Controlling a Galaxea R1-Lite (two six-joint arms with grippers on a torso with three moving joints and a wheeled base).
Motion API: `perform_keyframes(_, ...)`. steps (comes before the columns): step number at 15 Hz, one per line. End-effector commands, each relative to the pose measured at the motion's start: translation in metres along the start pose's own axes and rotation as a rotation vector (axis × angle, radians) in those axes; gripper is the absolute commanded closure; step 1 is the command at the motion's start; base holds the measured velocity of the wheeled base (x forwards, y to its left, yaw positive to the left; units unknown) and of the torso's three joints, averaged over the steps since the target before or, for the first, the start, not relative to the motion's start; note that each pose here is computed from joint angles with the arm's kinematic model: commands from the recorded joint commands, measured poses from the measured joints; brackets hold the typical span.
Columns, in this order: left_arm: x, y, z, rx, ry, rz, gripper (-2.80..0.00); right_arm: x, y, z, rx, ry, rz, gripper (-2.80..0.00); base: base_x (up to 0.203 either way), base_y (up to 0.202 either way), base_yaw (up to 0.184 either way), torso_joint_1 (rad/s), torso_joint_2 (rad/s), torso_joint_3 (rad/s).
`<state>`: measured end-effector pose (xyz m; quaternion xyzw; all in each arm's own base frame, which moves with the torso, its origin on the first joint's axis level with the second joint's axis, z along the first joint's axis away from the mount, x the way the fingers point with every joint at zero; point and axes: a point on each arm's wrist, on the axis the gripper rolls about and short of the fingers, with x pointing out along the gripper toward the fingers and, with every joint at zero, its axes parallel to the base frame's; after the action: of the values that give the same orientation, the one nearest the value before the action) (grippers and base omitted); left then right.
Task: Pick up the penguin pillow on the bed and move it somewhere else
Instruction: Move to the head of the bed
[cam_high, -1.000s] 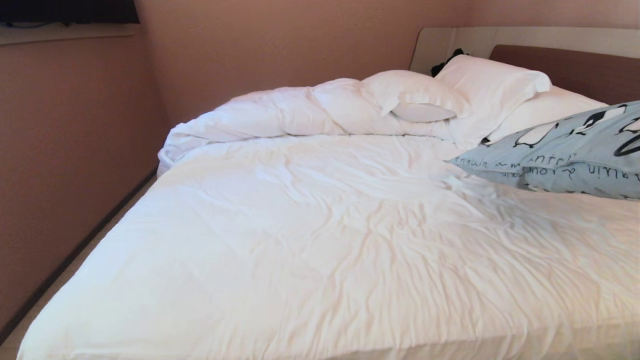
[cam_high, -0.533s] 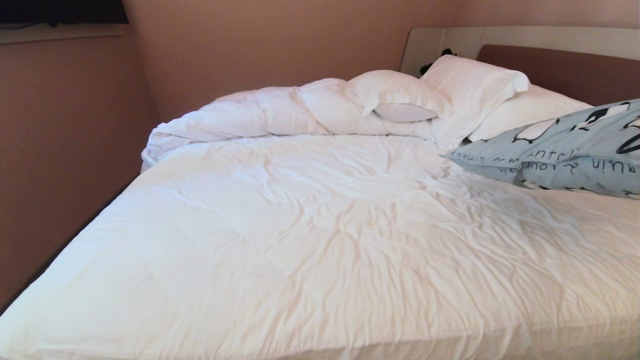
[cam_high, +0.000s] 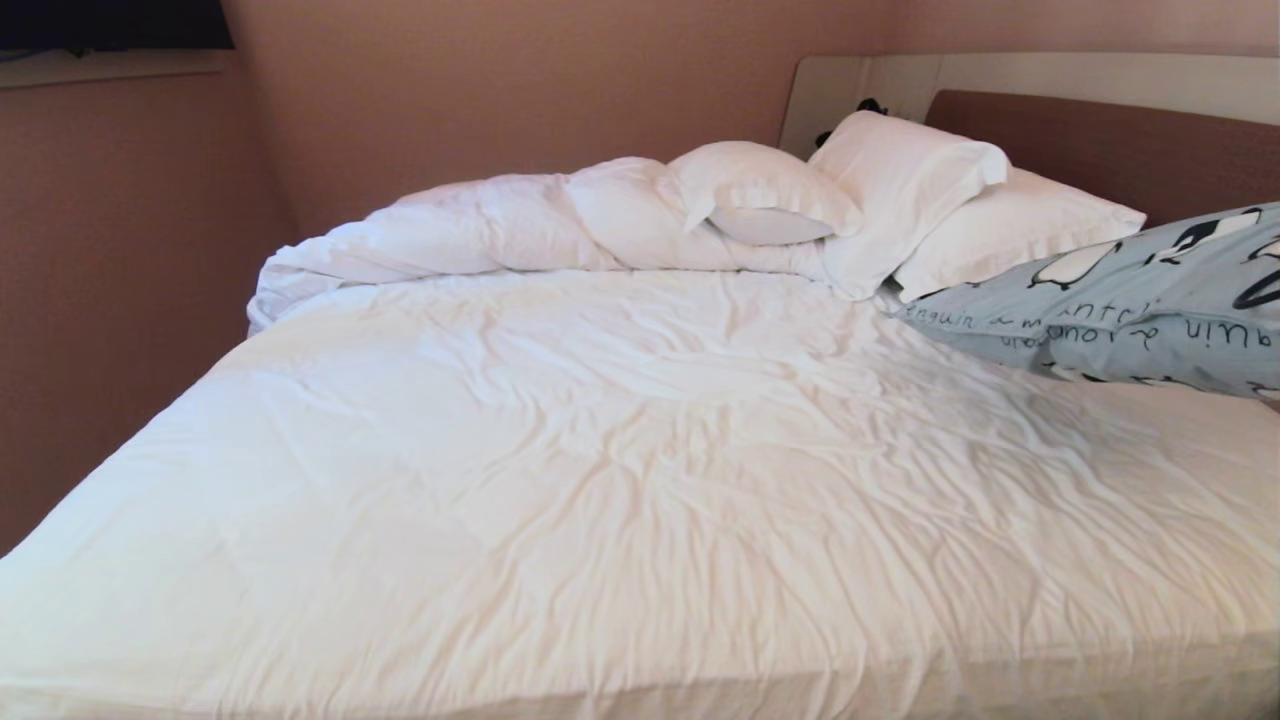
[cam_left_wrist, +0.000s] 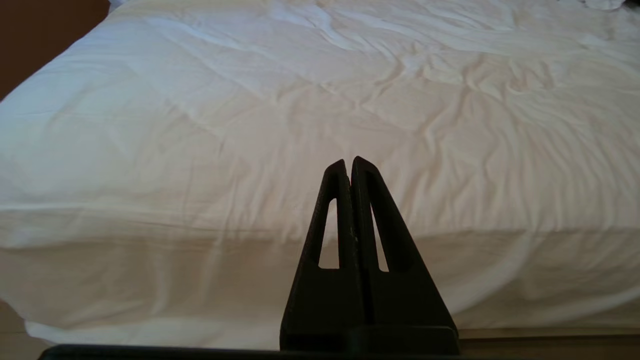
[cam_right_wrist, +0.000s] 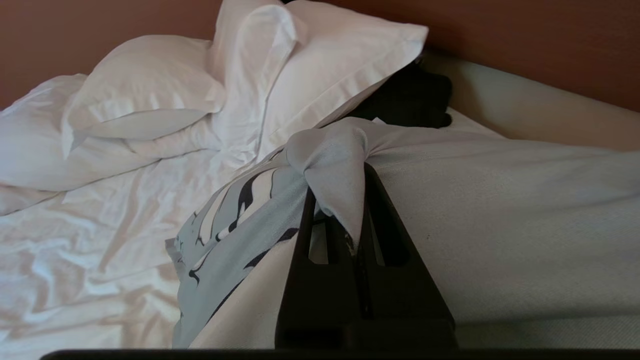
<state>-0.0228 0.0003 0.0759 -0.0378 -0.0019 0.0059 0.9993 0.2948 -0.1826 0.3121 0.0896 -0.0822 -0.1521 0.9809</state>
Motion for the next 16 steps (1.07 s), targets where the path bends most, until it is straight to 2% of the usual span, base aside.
perform_keyframes(1, 0.0002, 0.0001, -0.0008, -0.001, 0.002, 0.0, 0.0, 0.0034, -0.0015, -0.0025, 0.007, 0.004, 0.001, 0.0, 0.0, -0.197, 0.0, 0.002, 0.0, 0.0)
perform_keyframes(16, 0.0002, 0.0001, -0.0008, -0.001, 0.002, 0.0, 0.0, 0.0128, -0.0053, -0.0079, 0.017, 0.012, -0.001, 0.0, 0.0, -0.192, 0.0, 0.002, 0.0, 0.0)
